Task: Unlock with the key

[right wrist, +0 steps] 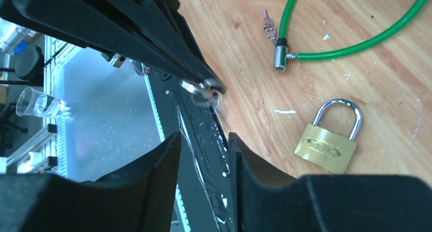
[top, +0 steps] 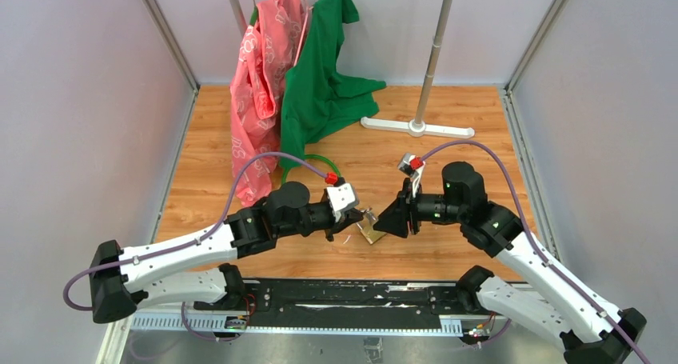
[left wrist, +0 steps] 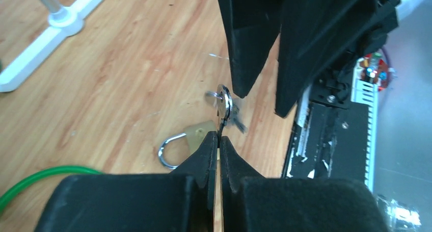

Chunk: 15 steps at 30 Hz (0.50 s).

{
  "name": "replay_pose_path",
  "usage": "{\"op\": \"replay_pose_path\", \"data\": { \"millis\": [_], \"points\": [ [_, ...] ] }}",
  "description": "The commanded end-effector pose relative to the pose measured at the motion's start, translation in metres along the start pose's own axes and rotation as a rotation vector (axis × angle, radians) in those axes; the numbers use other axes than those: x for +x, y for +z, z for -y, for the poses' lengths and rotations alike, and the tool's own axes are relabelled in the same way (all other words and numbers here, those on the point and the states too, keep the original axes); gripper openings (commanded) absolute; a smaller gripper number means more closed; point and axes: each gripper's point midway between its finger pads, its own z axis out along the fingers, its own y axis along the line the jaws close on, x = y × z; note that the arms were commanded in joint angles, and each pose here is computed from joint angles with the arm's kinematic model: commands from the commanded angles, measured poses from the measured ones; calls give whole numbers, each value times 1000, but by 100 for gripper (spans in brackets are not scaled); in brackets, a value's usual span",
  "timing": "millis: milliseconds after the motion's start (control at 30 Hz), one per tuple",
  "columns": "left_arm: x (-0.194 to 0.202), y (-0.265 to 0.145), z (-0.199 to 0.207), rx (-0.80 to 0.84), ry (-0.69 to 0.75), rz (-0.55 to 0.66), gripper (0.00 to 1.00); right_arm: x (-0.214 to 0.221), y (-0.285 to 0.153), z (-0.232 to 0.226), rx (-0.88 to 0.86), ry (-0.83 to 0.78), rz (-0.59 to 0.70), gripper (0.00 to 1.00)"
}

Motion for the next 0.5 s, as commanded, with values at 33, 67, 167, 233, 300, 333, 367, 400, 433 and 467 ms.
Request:
{"op": "replay_pose_path", "data": {
  "millis": [33,67,167,233,300,333,367,400,433,467],
  "points": [
    [-4,-11,-22,-128,37,-74,0,0,-2,-1,17,-8,-12,57],
    [-4,-13,-23,-138,39,-82,0,-1,-2,0,21,-9,-10,63],
    [-5,-15,-24,-145,38,-102,0,-2,-1,1,29,-14,-3,80],
    [-5,-17,-24,-144,31,-116,0,-4,-1,3,35,-16,4,86],
    [-5,-19,-23,-144,24,-132,0,-6,-1,3,34,-21,14,87],
    [-6,-20,-23,-143,22,-135,0,-7,0,2,29,-23,18,88],
    [-6,-21,-23,-143,19,-140,0,-8,0,0,20,-27,24,89],
    [-6,-23,-22,-143,17,-142,0,-11,1,-2,4,-34,36,89],
    [-8,-24,-22,-143,16,-141,0,-13,1,-5,-12,-36,40,90],
    [-8,-25,-22,-143,15,-147,0,-15,2,-10,-39,-44,48,90]
  ]
}}
